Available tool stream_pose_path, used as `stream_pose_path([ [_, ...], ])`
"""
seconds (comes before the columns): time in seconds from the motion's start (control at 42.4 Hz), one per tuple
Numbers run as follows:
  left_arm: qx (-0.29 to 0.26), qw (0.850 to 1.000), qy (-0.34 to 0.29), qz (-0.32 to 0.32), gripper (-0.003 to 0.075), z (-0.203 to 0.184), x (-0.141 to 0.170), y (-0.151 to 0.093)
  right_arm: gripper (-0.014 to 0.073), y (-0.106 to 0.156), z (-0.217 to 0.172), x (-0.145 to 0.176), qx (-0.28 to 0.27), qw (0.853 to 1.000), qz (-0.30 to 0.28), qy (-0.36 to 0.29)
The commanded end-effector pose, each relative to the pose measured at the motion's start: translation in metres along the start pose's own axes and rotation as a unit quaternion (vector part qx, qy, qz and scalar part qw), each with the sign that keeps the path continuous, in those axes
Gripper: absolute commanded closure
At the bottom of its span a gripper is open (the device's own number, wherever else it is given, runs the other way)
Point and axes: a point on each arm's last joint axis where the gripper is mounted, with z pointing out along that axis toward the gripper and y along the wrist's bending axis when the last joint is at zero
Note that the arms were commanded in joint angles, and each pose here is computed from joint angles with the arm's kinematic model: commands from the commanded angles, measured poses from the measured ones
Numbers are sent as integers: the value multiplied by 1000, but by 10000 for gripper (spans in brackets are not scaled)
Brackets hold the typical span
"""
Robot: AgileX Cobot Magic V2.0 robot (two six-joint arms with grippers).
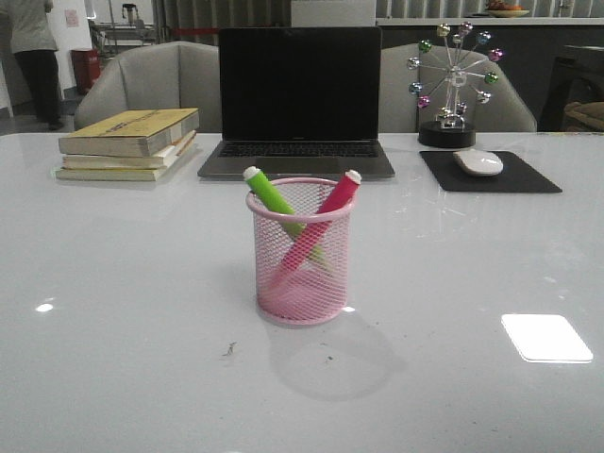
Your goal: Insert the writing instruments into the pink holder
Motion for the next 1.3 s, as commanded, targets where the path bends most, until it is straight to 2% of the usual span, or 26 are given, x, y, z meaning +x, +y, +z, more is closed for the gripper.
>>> stream_pose_path([
  [0.0,-1,999,-49,-6,621,-5,-13,1,537,-1,-5,-12,7,999,-7,-43],
  [0.683,2,999,-51,-8,627,-5,-13,1,537,-2,-5,-11,10,999,-10,-38],
  [0.848,-48,994,-94,2,627,-6,-11,9,537,-2,-5,-11,10,999,-10,-38],
  [1.013,-128,975,-174,-59,627,-11,7,21,537,-2,-5,-11,10,999,-10,-38],
  [1.272,-240,917,-295,-124,627,-16,59,16,537,-2,-5,-11,10,999,-10,-37],
])
